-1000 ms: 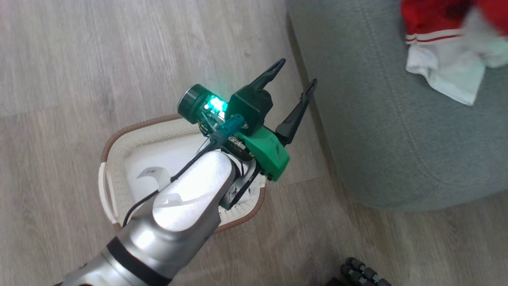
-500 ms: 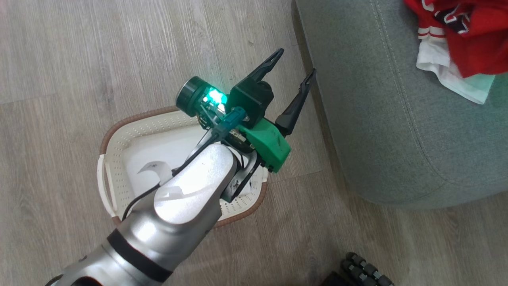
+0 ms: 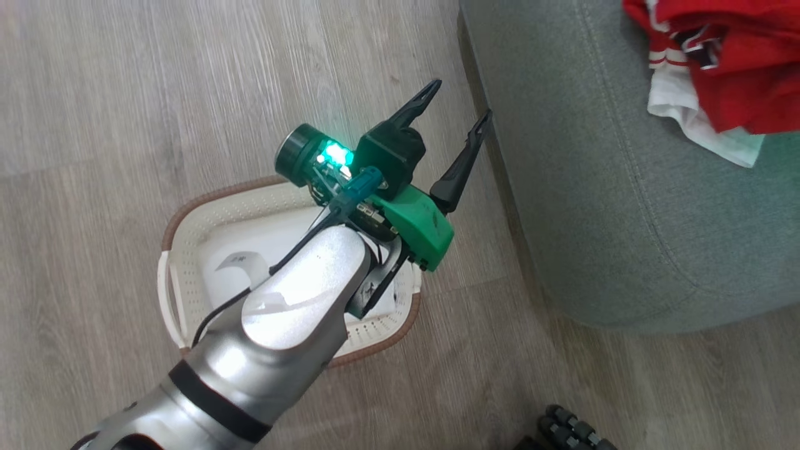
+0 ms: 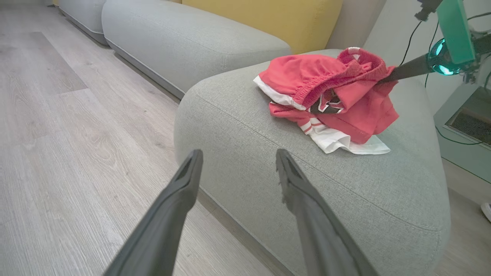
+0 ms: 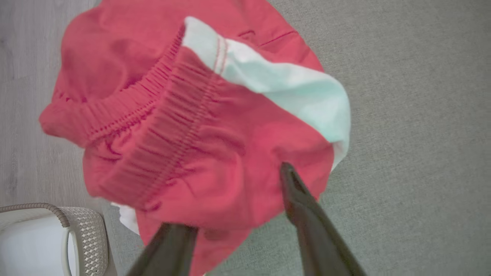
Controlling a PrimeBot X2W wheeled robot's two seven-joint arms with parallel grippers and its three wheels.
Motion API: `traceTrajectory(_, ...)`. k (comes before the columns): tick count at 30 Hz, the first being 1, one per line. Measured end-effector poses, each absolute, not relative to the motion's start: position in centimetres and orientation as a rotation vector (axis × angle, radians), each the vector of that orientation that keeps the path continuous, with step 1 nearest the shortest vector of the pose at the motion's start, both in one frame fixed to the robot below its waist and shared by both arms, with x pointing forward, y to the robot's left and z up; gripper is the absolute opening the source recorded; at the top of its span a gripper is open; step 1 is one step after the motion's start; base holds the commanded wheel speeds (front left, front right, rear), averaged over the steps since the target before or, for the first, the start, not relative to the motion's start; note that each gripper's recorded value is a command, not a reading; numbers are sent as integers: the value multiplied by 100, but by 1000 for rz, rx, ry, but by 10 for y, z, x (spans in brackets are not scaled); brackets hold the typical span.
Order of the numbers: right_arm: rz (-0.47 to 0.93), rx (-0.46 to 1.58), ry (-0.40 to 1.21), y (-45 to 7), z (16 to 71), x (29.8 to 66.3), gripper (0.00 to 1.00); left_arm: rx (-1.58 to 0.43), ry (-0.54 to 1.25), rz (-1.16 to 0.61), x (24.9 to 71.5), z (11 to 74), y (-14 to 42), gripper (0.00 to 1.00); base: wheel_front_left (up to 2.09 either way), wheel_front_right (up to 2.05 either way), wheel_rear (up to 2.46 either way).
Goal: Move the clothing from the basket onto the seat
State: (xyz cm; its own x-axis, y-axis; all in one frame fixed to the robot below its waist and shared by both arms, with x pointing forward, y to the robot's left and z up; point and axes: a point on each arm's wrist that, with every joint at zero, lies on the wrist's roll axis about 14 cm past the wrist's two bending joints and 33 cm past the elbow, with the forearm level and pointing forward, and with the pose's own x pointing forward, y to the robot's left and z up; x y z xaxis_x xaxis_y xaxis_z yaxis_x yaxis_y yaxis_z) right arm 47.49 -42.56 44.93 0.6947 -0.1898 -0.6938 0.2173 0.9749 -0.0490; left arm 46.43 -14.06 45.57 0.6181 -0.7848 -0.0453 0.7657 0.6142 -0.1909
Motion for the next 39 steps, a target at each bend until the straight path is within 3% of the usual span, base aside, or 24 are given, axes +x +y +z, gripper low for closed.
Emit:
traceTrajectory(8,-232,29,773,-428,469,458,100,-162,82,-899,454,481,-139,100,0,0,0)
traceTrajectory(17,-137,-49,698,-413,514,441,100,-154,57,-880,430,503,-126,100,0,0,0)
traceTrajectory(27,-8,-113,408,-379,593,435,100,-167,-20,-791,406,540,-89,100,0,0,0)
traceTrajectory(39,150,-176,16,-330,662,451,100,-137,-85,-528,405,556,6,100,0,0,0)
